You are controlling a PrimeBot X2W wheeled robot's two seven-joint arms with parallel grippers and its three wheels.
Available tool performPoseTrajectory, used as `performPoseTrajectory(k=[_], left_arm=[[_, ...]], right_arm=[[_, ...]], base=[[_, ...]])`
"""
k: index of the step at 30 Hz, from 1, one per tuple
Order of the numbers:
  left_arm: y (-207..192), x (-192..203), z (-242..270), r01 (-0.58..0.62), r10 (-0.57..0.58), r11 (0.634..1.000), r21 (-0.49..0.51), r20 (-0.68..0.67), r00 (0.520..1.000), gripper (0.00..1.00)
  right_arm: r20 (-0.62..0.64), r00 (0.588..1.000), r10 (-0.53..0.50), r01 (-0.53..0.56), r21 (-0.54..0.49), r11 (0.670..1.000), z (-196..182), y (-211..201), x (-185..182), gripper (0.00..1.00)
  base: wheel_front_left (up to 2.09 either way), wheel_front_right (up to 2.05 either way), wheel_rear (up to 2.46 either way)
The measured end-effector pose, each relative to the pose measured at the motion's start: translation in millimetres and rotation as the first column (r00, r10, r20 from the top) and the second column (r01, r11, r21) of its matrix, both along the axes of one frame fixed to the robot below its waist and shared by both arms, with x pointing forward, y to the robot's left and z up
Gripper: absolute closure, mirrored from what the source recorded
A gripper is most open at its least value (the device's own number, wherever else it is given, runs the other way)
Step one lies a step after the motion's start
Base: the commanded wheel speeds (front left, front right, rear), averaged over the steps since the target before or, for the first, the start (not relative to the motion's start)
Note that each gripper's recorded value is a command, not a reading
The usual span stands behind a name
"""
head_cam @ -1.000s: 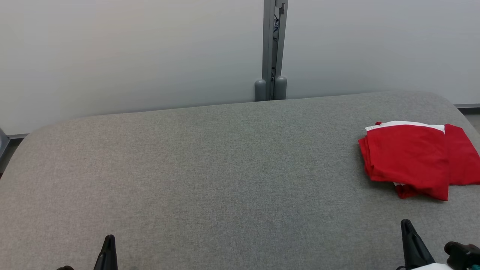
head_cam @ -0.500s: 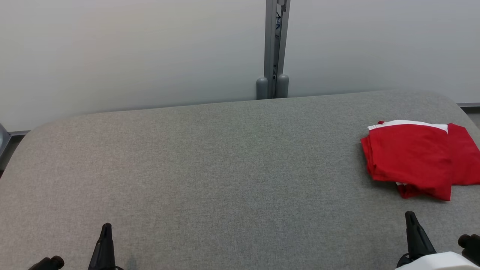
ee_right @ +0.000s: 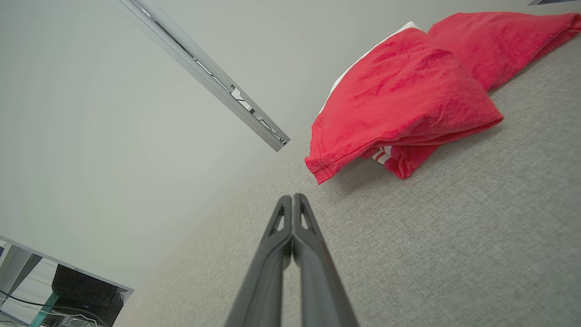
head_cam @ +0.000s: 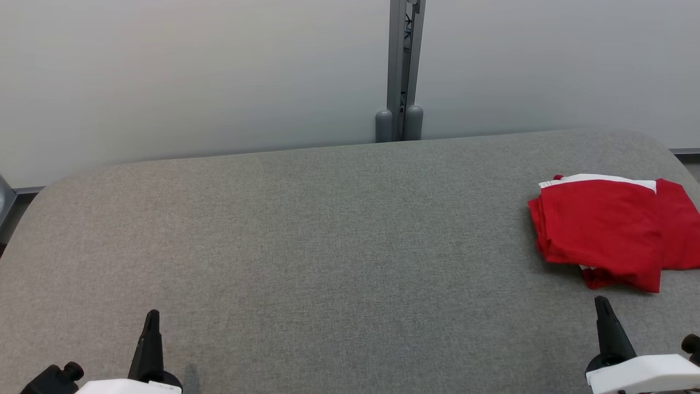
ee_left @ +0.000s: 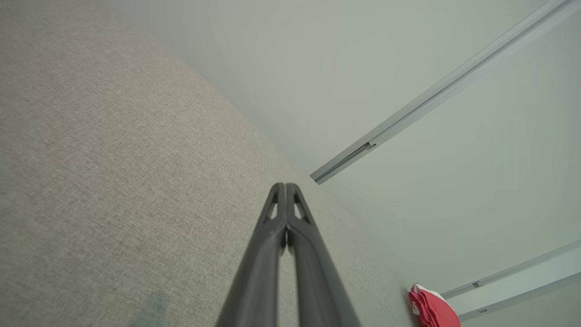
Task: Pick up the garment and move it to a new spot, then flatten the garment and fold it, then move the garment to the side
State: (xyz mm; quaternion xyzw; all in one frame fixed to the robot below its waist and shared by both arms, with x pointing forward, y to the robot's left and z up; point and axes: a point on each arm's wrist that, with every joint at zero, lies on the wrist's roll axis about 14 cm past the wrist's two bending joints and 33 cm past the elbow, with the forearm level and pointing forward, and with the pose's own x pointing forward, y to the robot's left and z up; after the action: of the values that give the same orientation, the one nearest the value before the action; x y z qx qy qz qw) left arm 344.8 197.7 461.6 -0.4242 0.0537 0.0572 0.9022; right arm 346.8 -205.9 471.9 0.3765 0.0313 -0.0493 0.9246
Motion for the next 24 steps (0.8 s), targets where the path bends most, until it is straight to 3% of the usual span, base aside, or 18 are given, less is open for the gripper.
performPoseTrajectory(k=[24], left_arm=[[0,16,12,-0.006,0.015,0.966,-0.258,0.034,0.999,1.00]], right_arm=[[0.029,0.999,-0.015,0.006,0.293,0.956,10,1,15,1.00]], base=[[0.00,0.00,0.00]])
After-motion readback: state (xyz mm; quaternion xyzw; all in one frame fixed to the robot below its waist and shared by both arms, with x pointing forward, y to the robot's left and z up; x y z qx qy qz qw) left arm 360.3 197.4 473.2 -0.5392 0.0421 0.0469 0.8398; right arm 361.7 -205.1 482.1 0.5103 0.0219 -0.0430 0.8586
